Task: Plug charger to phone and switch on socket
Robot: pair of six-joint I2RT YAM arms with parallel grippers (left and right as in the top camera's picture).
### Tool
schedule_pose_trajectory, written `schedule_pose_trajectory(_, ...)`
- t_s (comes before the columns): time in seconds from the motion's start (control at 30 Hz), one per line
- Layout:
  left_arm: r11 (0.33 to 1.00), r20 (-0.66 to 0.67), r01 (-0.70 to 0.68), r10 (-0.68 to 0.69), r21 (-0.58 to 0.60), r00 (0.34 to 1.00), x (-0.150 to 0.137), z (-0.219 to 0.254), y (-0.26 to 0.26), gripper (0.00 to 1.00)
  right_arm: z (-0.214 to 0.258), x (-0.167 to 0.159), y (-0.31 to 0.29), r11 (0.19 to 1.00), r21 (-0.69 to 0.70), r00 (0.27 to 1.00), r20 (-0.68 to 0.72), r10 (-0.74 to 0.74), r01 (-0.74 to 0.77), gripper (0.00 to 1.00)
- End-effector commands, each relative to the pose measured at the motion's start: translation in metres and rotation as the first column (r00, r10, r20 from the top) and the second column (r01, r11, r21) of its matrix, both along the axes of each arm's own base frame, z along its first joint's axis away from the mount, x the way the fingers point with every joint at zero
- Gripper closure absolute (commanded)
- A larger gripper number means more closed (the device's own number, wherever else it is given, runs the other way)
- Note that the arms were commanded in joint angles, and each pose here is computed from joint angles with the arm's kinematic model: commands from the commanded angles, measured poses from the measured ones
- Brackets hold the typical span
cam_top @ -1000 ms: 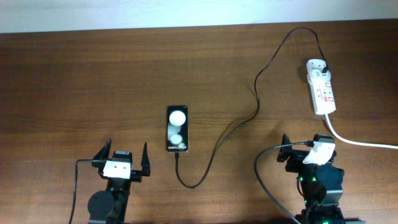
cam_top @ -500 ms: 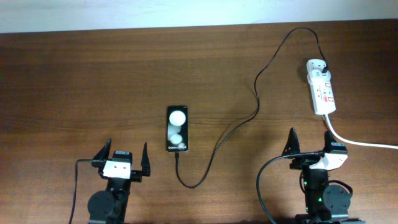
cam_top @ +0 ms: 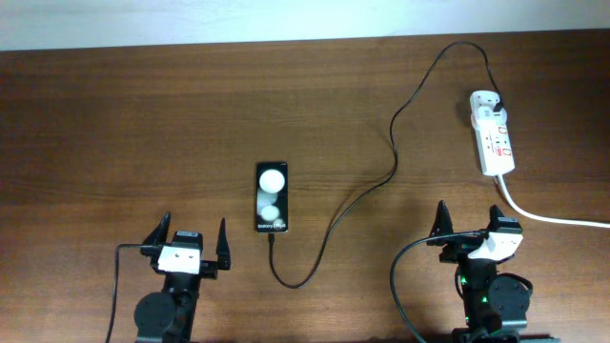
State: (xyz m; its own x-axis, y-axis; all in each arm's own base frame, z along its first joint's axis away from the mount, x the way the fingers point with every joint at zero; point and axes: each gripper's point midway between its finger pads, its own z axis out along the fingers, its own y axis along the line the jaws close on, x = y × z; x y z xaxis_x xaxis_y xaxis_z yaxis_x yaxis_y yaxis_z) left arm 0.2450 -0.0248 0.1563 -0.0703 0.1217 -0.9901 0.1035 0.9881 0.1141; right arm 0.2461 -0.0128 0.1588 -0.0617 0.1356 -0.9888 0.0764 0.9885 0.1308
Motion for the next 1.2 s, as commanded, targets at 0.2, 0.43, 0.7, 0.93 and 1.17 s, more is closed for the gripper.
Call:
schedule_pose_trajectory(0.2, 1.000, 0.004, -0.008, 0.008, 0.016, 1.000, -0.0002, -0.0002, 0.0020, 0.01, -0.0026, -0.0002, 0.0046, 1.000, -0.014, 1.000, -0.006, 0.024, -0.024, 0.01)
schedule_pose_trajectory(0.43, 1.000, 0.004, -0.008, 0.008, 0.016, 1.000, -0.0002, -0.0002, 0.0020, 0.01, -0.0028, -0.0002, 0.0055, 0.991, -0.129, 0.999, -0.015, 0.037, -0.039, 0.02)
schedule_pose_trajectory(0.7, 1.000, 0.004, -0.008, 0.008, 0.016, 1.000, -0.0002, -0.0002, 0.0020, 0.01, -0.0027, -0.0002, 0.0058, 0.991, -0.128, 0.999, -0.015, 0.038, -0.040, 0.01)
schedule_pose_trajectory(0.93, 1.000, 0.004, -0.008, 0.008, 0.016, 1.000, -0.0002, -0.0002, 0.0020, 0.01, -0.0027, -0.0002, 0.0059, 0.991, -0.128, 0.999, -0.015, 0.039, -0.040, 0.02)
schedule_pose_trajectory(1.17, 1.000, 0.004, -0.008, 0.008, 0.016, 1.000, -0.0002, -0.0002, 0.0020, 0.01, -0.0027, -0.0002, 0.0058, 0.991, -0.128, 0.999, -0.015, 0.038, -0.040, 0.02)
